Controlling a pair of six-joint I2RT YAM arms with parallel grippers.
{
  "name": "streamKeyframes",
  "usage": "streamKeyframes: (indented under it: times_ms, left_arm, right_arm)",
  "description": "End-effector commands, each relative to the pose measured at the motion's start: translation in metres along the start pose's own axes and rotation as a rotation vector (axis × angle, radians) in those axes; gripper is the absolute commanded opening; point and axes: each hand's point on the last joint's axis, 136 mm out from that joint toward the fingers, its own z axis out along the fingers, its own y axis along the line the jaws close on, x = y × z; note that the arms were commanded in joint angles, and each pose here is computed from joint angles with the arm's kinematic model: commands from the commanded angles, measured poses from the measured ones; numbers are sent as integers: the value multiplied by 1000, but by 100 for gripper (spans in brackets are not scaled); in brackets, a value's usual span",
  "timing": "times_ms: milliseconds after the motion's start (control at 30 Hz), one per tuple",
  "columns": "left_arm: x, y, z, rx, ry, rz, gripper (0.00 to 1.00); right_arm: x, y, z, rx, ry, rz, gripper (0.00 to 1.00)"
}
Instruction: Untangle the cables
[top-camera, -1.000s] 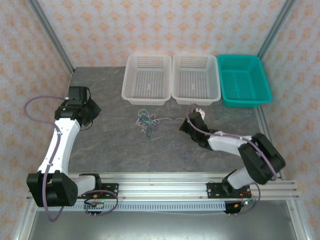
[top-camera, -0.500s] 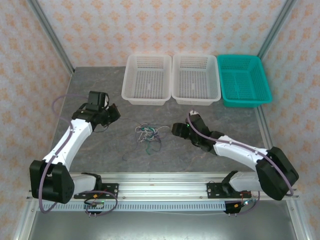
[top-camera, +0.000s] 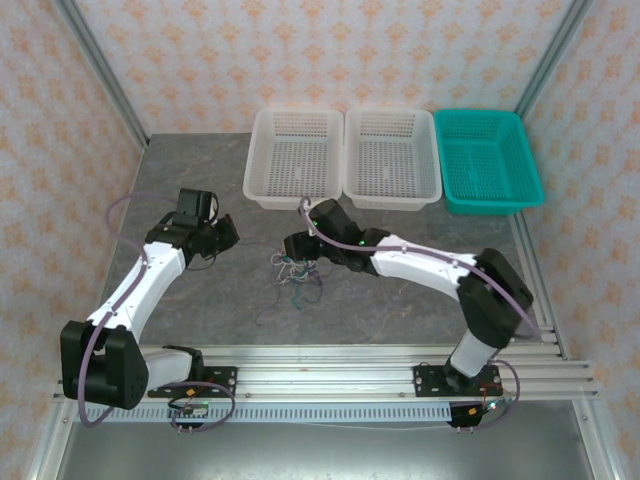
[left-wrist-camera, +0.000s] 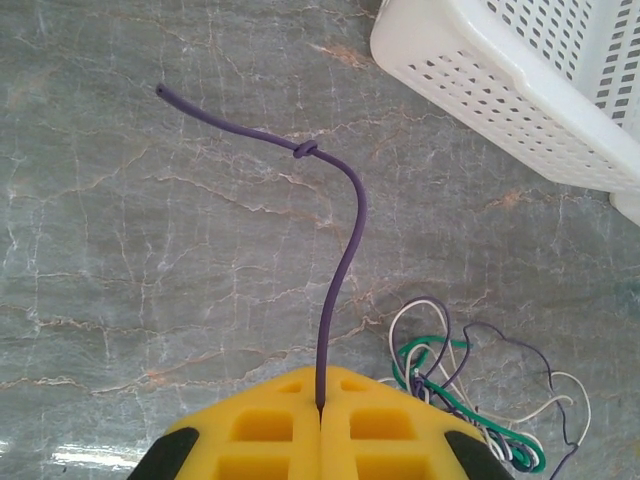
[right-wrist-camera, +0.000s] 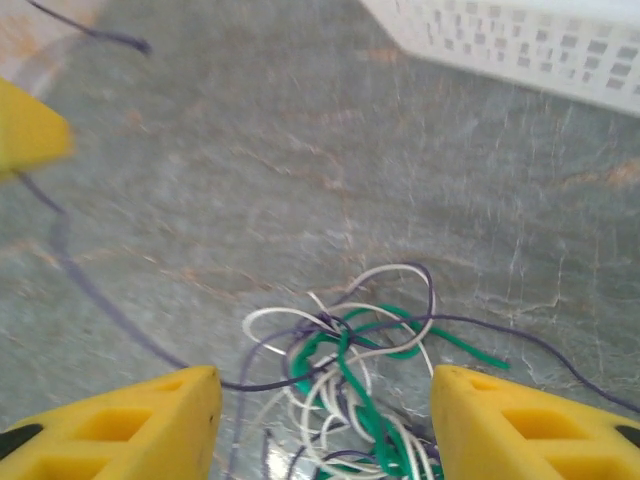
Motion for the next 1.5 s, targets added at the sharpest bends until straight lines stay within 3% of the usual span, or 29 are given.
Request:
streamKeyframes:
  times_ms: [0,167,467,567,767,900,1167,1467]
  left_arm:
    - [-5,2,-11,-27,-23,25,0]
    - [-4,5,-13,-44,-28,26,0]
    - [-9,8,-17,-76,-38,23,0]
    - [-12,12,-19,-103,-49,19,0]
    - [-34,59,-46,-345,-126,-80,0]
    - [-50,87,-65,-344,-166,-218,0]
    - [-67,117,-90,-424,-217,-283,0]
    - [-75,126,-97,-424,-235,-326,0]
  right_arm:
    - [23,-7,14,15,120,-75,57]
    - [38,-17,28,40,141,-60,44]
    - [39,-26,34,77,114,-29,8]
    - [37,-29,29,89,92,-13,1]
    - [29,-67,-2,121,-23,181,0]
    - [49,-140,-36,324,-62,382,0]
    - [114,-262,-128,675,-147,845,0]
    - [137,-311,-221,867,-311,1075,0]
